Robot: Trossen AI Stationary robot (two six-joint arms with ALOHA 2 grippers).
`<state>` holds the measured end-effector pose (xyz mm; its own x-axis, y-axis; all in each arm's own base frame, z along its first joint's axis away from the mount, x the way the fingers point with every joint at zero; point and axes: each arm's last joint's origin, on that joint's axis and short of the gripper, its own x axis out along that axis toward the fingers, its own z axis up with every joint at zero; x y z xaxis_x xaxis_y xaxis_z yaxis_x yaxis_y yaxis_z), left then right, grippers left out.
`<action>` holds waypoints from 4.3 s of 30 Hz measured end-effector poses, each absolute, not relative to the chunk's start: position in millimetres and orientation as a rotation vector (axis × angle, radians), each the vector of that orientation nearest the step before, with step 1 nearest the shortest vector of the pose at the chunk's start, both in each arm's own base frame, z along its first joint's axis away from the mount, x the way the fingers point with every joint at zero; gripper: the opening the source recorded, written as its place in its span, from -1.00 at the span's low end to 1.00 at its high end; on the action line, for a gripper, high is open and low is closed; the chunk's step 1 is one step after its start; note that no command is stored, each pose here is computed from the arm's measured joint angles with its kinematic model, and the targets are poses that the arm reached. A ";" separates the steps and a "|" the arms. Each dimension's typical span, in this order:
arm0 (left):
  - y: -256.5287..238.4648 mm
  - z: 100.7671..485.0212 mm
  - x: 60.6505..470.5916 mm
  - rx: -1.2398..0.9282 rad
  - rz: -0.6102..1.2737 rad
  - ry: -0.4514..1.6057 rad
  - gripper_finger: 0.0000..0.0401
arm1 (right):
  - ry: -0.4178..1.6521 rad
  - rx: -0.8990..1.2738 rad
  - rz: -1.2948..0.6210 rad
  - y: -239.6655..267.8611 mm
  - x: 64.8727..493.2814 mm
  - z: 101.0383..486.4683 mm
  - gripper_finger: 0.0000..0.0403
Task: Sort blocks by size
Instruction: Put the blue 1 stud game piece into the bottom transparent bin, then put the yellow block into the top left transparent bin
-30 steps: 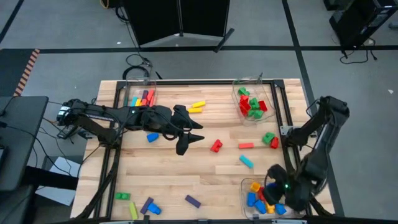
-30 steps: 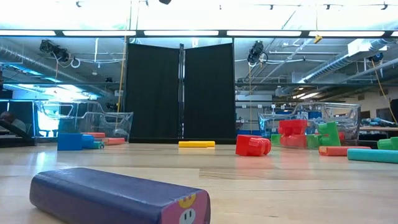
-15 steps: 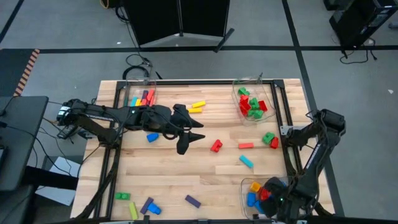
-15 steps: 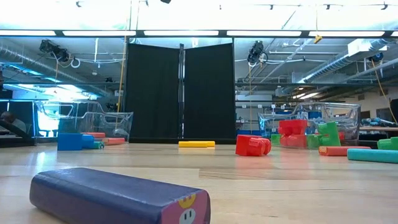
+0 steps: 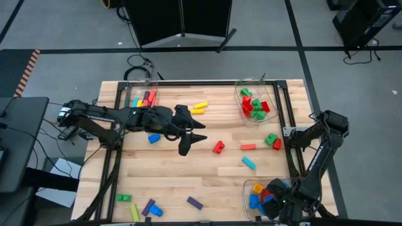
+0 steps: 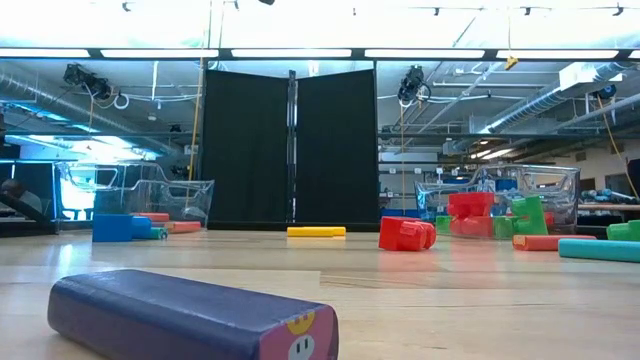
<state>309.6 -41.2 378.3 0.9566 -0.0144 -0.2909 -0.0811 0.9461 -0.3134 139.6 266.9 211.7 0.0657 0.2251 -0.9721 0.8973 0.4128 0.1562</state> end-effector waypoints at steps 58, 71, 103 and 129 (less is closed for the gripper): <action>7.5 279.4 268.6 -0.185 0.489 1.416 0.19 | 0.587 0.873 -0.700 102.1 188.5 314.0 -0.08; 8.5 278.8 289.5 -0.203 0.481 1.234 0.19 | 0.582 0.858 -0.709 97.0 192.2 314.4 -0.08; 166.6 216.4 380.7 -0.232 0.323 1.286 0.19 | 0.537 0.907 -0.710 92.1 199.9 316.8 -0.08; 176.8 146.7 402.5 -0.233 0.260 1.531 0.19 | 0.543 0.915 -0.714 90.3 200.8 316.6 -0.08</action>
<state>402.5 176.8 146.7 0.0225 0.0209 -0.9995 -0.3104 0.9505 0.0129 200.8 90.3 316.6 0.6495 -0.3177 -0.6907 0.7505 0.4135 0.5155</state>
